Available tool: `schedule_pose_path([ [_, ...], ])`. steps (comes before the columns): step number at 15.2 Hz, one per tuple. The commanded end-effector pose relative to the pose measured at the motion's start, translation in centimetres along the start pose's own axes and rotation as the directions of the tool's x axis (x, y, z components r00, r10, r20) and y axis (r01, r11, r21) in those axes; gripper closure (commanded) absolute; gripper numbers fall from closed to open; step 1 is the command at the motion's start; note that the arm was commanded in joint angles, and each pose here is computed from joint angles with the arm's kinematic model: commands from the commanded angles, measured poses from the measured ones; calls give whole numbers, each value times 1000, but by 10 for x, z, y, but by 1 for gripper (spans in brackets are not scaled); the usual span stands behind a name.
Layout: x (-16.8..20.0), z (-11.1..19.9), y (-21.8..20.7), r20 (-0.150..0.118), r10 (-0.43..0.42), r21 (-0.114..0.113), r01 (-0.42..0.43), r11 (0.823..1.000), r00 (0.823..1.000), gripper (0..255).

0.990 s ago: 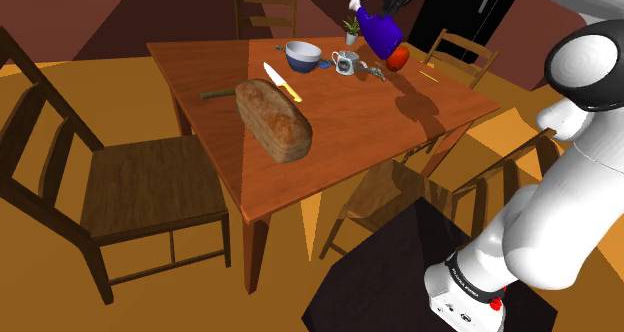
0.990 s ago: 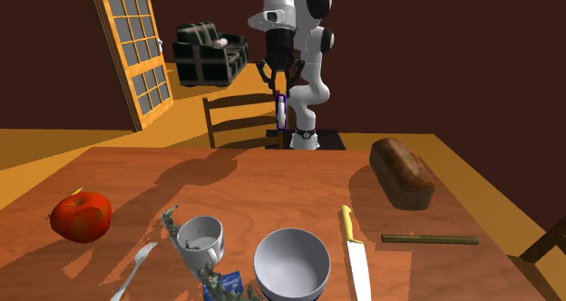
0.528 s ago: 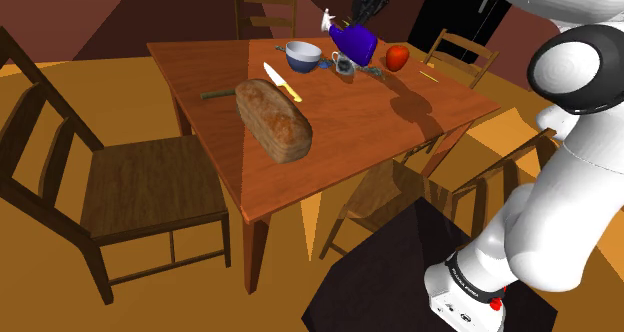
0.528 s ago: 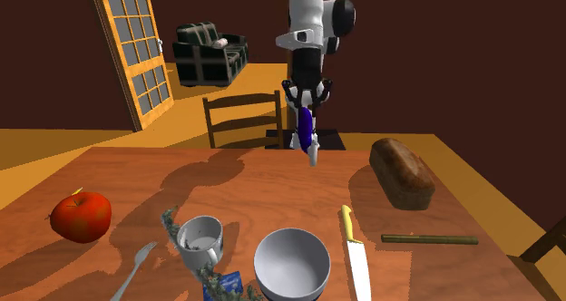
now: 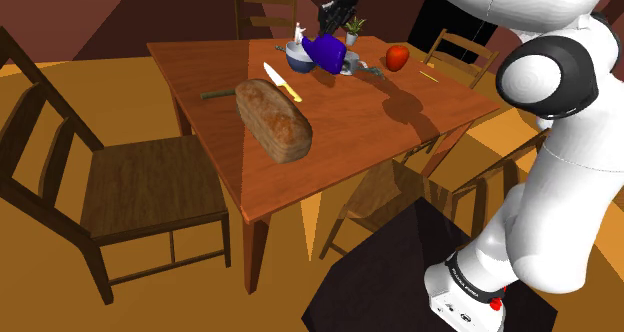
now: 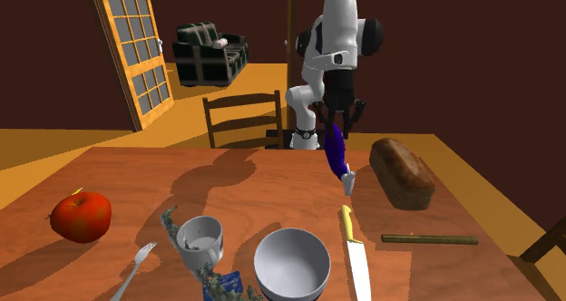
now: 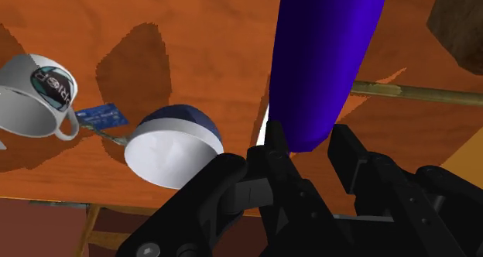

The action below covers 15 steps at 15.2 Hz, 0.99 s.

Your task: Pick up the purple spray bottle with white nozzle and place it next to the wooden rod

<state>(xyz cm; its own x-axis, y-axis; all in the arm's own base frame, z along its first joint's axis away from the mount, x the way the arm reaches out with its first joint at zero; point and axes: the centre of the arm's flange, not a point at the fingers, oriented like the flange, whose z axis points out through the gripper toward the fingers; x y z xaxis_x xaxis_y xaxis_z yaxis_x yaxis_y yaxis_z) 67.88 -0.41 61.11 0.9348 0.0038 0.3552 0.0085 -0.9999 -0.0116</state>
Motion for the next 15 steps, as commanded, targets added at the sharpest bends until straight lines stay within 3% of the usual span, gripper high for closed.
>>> schedule_pose_path([
  [1, 9, 16, -21, -1, 1, 0, -1, 1000, 1000, 255],
  [10, 44, 84, -111, -1, 1, 0, -1, 1000, 1000, 255],
  [15, 34, 108, -111, -1, 1, 0, -1, 1000, 1000, 255],
])
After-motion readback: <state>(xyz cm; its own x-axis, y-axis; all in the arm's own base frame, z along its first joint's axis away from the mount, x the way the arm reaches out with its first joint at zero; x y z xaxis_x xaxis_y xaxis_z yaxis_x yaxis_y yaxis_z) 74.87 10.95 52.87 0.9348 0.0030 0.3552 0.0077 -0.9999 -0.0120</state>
